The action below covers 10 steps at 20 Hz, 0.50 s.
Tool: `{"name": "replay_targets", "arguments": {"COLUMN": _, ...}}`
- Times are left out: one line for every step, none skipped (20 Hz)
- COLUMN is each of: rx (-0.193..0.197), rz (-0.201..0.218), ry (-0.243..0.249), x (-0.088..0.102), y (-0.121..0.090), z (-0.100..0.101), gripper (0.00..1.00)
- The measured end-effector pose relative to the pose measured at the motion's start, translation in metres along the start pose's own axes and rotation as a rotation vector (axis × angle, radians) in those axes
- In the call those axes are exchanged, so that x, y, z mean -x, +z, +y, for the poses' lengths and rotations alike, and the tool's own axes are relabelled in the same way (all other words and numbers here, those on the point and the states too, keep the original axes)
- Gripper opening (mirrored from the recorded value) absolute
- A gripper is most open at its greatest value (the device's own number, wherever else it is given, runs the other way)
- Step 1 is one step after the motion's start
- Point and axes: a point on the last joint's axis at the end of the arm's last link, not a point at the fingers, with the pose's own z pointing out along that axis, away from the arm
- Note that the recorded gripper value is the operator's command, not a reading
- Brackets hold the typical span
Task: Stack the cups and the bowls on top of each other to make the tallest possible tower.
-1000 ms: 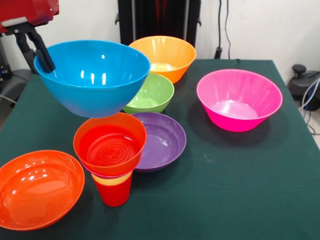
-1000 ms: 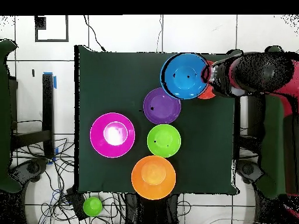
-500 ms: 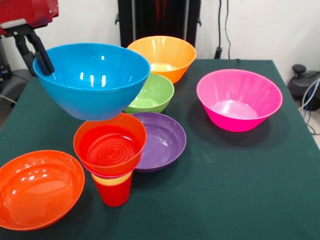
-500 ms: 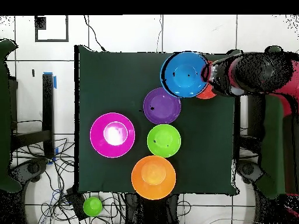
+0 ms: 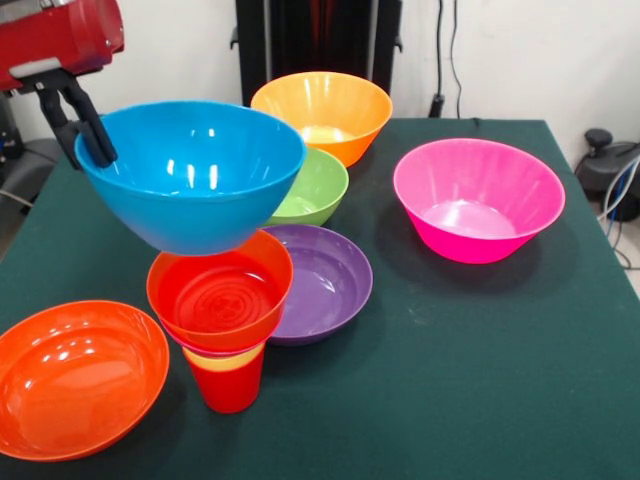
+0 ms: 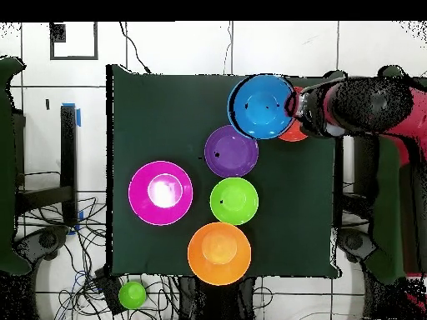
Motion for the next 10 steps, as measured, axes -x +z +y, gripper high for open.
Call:
{"name": "replay_targets", "arguments": {"rx": 0.002, "rz": 0.000, "ry": 0.001, "x": 0.000, "y": 0.002, "z": 0.000, "gripper": 0.00}}
{"name": "replay_targets", "arguments": {"rx": 0.006, "rz": 0.000, "ry": 0.003, "x": 0.000, "y": 0.005, "z": -0.001, "gripper": 0.00}}
{"name": "replay_targets", "arguments": {"rx": 0.010, "rz": 0.000, "ry": 0.004, "x": -0.001, "y": 0.007, "z": -0.001, "gripper": 0.00}}
{"name": "replay_targets", "arguments": {"rx": 0.012, "rz": 0.001, "ry": 0.005, "x": -0.001, "y": 0.010, "z": -0.001, "gripper": 0.00}}
{"name": "replay_targets", "arguments": {"rx": 0.015, "rz": 0.000, "ry": 0.006, "x": -0.001, "y": 0.011, "z": -0.002, "gripper": 0.00}}
{"name": "replay_targets", "arguments": {"rx": 0.016, "rz": 0.000, "ry": 0.007, "x": -0.001, "y": 0.013, "z": -0.002, "gripper": 0.00}}
{"name": "replay_targets", "arguments": {"rx": 0.018, "rz": -0.001, "ry": 0.007, "x": -0.001, "y": 0.014, "z": -0.002, "gripper": 0.00}}
{"name": "replay_targets", "arguments": {"rx": 0.020, "rz": -0.001, "ry": 0.008, "x": -0.002, "y": 0.016, "z": -0.002, "gripper": 0.00}}
{"name": "replay_targets", "arguments": {"rx": 0.022, "rz": 0.000, "ry": 0.009, "x": -0.002, "y": 0.017, "z": -0.002, "gripper": 0.00}}
{"name": "replay_targets", "arguments": {"rx": 0.024, "rz": 0.001, "ry": 0.010, "x": -0.002, "y": 0.019, "z": -0.002, "gripper": 0.00}}
